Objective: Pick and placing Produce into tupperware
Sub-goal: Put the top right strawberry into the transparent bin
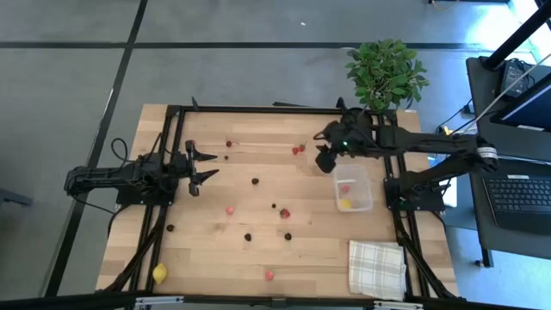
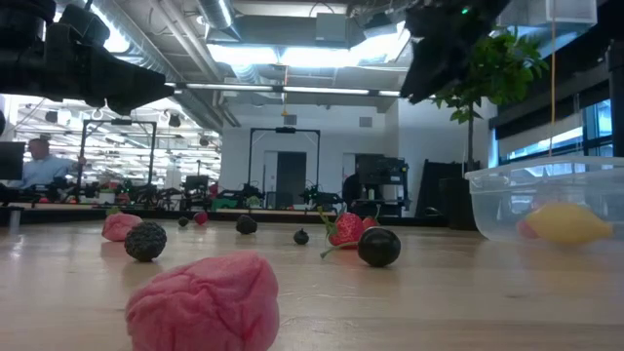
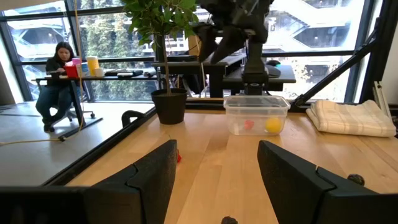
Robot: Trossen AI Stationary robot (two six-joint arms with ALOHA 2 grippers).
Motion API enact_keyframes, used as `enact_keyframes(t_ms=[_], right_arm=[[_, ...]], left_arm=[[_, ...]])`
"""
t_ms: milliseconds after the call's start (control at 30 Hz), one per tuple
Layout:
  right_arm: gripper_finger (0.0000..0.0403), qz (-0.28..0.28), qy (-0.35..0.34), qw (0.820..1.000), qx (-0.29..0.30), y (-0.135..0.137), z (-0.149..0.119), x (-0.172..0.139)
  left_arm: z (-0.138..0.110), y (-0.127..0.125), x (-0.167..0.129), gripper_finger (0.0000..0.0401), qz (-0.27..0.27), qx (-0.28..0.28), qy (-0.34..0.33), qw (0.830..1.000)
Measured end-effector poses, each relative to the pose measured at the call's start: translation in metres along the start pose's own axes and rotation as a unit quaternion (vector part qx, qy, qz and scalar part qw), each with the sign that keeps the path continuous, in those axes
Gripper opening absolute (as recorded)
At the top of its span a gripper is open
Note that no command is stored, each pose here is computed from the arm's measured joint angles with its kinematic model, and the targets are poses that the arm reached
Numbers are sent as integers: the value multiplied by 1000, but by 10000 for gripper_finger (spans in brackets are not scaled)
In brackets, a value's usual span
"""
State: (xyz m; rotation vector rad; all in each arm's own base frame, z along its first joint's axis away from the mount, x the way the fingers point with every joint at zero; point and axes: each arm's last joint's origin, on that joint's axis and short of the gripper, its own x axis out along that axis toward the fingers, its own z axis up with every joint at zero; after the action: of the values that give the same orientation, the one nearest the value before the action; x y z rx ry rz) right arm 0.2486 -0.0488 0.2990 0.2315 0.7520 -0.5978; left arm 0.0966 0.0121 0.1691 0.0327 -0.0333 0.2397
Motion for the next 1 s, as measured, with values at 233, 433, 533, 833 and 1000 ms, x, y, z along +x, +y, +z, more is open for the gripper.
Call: enact_keyframes(t_ms=[233, 433, 533, 833, 1000], right_arm=[[191, 20, 21, 1000, 6, -7, 9, 47], [191, 20, 58, 998, 32, -17, 6, 89], [191, 6, 77, 996, 47, -22, 2, 106], [191, -13, 90, 994, 64, -33, -3, 140], [191, -20, 109, 992, 64, -34, -10, 152]], left_arm=[[0, 0, 0, 218, 0, 0, 0, 1000], [0, 0, 0, 218, 0, 0, 0, 1000], [0, 0, 0, 218, 0, 0, 0, 1000], [0, 0, 0, 218, 0, 0, 0, 1000], [0, 0, 0, 218, 0, 0, 0, 1000]])
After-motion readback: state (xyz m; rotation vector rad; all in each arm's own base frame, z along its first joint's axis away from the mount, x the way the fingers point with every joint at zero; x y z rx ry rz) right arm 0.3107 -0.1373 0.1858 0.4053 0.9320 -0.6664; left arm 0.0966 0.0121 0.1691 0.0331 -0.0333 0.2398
